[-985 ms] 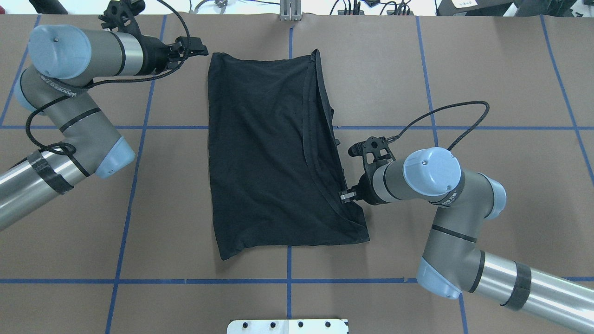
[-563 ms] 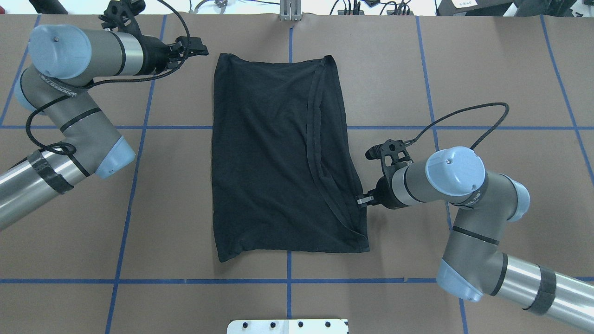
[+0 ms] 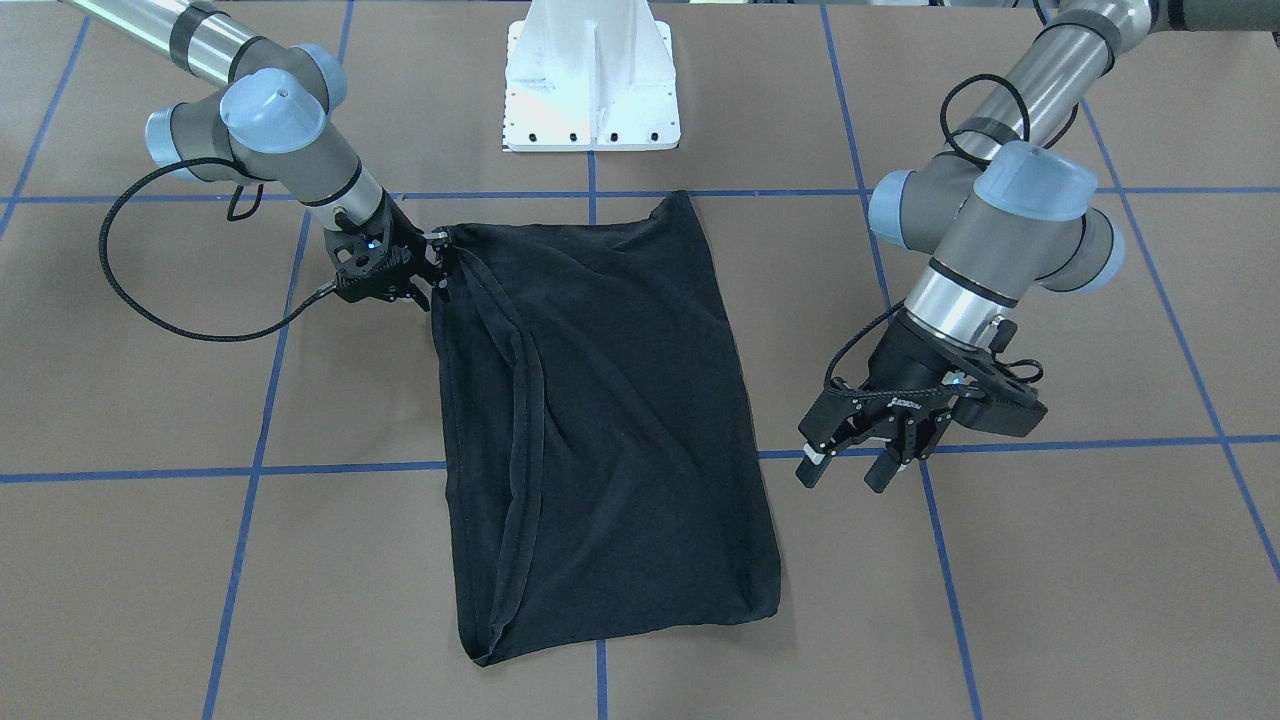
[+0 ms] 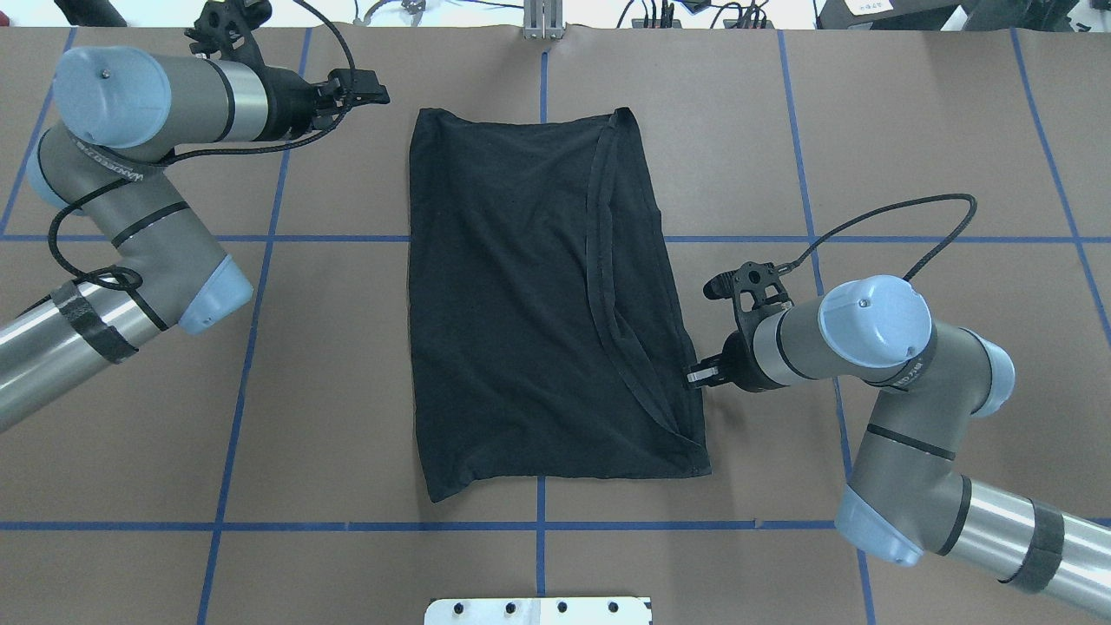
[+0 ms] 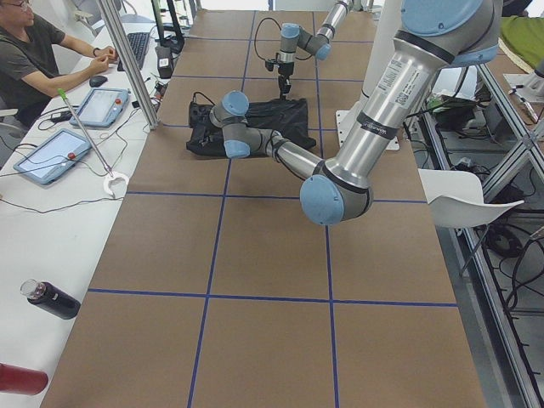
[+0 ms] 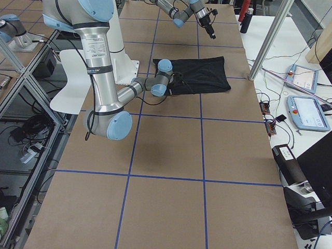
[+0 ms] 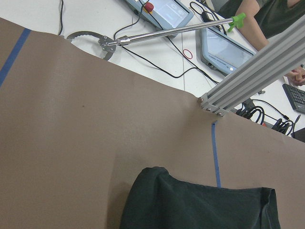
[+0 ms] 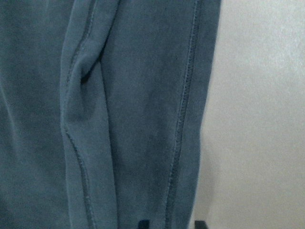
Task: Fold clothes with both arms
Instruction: 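Press the right gripper down onto the shirt's middle to flatten it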
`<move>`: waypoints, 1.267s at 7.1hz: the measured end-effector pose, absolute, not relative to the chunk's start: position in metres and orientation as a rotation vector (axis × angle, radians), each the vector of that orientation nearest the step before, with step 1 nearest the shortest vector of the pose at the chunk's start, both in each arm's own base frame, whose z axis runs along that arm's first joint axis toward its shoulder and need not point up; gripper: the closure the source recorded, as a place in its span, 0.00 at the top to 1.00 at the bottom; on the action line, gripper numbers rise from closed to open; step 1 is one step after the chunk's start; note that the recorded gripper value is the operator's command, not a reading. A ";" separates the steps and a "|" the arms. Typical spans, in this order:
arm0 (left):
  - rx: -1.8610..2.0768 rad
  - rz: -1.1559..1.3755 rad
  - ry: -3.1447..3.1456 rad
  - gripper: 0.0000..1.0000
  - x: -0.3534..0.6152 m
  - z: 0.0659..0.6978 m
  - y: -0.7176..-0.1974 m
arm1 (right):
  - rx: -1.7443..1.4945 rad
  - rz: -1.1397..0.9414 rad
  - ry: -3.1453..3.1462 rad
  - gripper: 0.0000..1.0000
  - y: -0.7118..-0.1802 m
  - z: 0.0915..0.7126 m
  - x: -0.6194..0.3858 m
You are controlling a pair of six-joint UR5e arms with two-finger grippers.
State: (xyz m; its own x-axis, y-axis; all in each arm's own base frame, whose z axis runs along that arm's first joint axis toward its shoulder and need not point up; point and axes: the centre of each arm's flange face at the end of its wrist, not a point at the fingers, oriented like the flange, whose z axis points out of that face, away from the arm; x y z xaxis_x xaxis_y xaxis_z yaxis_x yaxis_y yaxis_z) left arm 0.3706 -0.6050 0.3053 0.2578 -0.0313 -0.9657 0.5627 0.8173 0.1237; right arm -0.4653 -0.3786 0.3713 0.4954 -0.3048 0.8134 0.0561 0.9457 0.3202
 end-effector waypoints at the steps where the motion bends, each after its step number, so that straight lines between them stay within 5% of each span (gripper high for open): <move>1: 0.501 -0.424 1.257 1.00 0.371 0.305 -0.605 | 0.282 -0.211 -1.044 1.00 -0.386 0.359 -0.461; 5: 0.483 -0.410 1.263 1.00 0.371 0.308 -0.602 | 0.330 -0.163 -0.980 0.99 -0.416 0.299 -0.484; 6: 0.482 -0.409 1.263 1.00 0.371 0.309 -0.602 | 0.359 -0.154 -0.924 0.95 -0.432 0.281 -0.501; 7: 0.482 -0.408 1.263 1.00 0.371 0.309 -0.602 | 0.392 -0.150 -0.858 0.78 -0.448 0.269 -0.519; 9: 0.482 -0.407 1.263 1.00 0.371 0.310 -0.602 | 0.443 -0.146 -0.772 0.76 -0.479 0.252 -0.551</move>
